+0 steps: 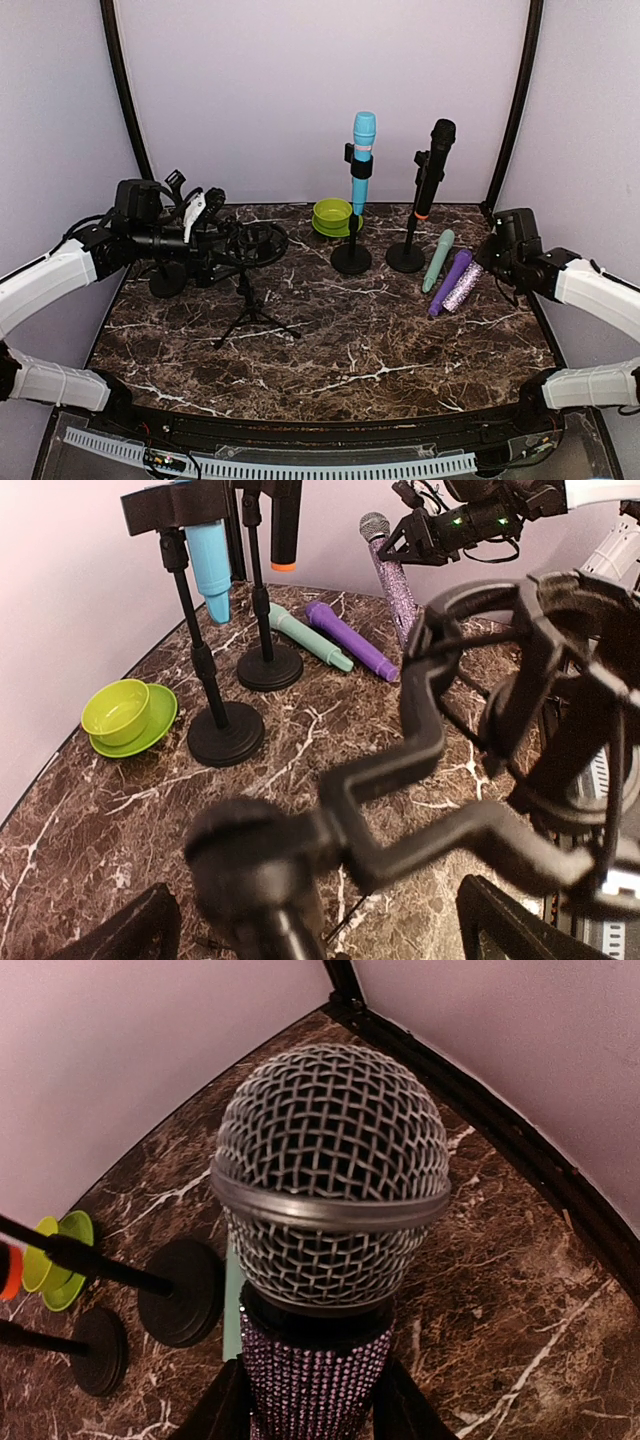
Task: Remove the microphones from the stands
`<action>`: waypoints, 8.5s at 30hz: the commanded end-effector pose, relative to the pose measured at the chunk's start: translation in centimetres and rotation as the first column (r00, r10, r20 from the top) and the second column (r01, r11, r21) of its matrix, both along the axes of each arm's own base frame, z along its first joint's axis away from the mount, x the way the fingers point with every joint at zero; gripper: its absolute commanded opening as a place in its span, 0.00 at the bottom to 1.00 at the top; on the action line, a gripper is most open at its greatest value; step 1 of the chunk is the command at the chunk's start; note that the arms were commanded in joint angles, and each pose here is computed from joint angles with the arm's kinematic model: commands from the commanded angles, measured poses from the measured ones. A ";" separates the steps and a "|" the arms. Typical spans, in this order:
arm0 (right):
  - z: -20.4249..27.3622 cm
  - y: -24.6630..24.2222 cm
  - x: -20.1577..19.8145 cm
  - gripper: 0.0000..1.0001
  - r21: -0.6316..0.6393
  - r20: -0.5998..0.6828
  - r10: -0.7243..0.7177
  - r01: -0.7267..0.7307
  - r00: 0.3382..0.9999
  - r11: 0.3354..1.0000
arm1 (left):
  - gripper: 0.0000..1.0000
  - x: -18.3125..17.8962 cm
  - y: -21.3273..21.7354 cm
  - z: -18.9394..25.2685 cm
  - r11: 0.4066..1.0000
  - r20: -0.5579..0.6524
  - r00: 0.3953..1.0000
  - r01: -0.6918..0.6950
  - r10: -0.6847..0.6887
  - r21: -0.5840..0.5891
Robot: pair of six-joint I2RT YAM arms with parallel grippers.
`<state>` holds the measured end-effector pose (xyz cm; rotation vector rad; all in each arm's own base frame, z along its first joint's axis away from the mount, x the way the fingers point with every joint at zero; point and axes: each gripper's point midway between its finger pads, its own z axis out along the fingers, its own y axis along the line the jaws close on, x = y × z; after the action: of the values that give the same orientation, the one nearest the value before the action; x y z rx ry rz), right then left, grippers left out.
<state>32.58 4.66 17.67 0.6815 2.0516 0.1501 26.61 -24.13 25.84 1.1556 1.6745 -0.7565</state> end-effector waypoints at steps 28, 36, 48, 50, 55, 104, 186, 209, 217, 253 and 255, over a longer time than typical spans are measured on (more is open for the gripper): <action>-9.9 -2.7 6.7 0.62 0.198 -0.255 0.029 0.023 0.966 0.980 | 0.98 -2.9 3.7 -2.7 1.000 -0.187 0.982 -0.008 0.005 -0.013; -7.1 -2.0 6.9 0.64 0.228 -0.175 0.067 -0.026 0.982 0.973 | 0.98 -2.3 4.0 -2.7 0.999 -0.210 0.977 -0.044 0.038 -0.024; 4.1 7.6 3.7 0.70 0.134 0.104 0.258 -0.270 0.961 0.953 | 0.93 -0.7 5.2 -4.1 0.991 -0.321 0.942 -0.124 0.102 -0.050; 4.8 11.0 2.3 0.70 0.119 0.133 0.324 -0.339 0.937 0.933 | 0.91 0.2 5.9 -4.1 0.984 -0.345 0.930 -0.164 0.129 -0.073; 3.4 18.0 -0.1 0.71 0.085 0.108 0.459 -0.468 0.882 0.880 | 0.84 1.1 6.5 -4.6 0.981 -0.397 0.908 -0.177 0.130 -0.084; -13.8 42.5 -3.8 0.00 0.224 -0.215 0.915 -0.895 0.341 0.387 | 0.83 1.7 7.0 -1.5 0.988 -0.312 0.945 -0.131 0.099 -0.083; 1.1 45.8 1.5 0.64 0.323 0.440 0.841 -0.930 0.314 0.179 | 0.92 -0.2 8.5 -3.4 0.991 -0.334 0.933 -0.119 0.130 0.054; 0.4 50.7 -0.6 0.59 0.511 0.449 0.863 -0.859 0.232 -0.035 | 0.92 0.3 8.9 -2.5 0.988 -0.274 0.950 -0.133 0.150 0.078; -0.6 50.8 -0.6 0.59 0.527 0.425 0.873 -0.849 0.240 -0.023 | 0.92 0.3 8.9 -2.3 0.988 -0.268 0.952 -0.132 0.147 0.075; -0.1 50.8 2.0 0.42 0.507 0.439 0.829 -0.858 0.345 0.089 | 0.92 -0.1 8.9 -2.5 0.989 -0.270 0.953 -0.122 0.139 0.077; 0.0 50.9 2.0 0.41 0.509 0.447 0.825 -0.857 0.346 0.084 | 0.92 -0.1 8.9 -2.5 0.990 -0.268 0.954 -0.121 0.138 0.078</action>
<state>34.32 54.83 16.26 -0.2920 2.1117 1.6783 26.91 -15.30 22.17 0.9928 2.0244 -0.8220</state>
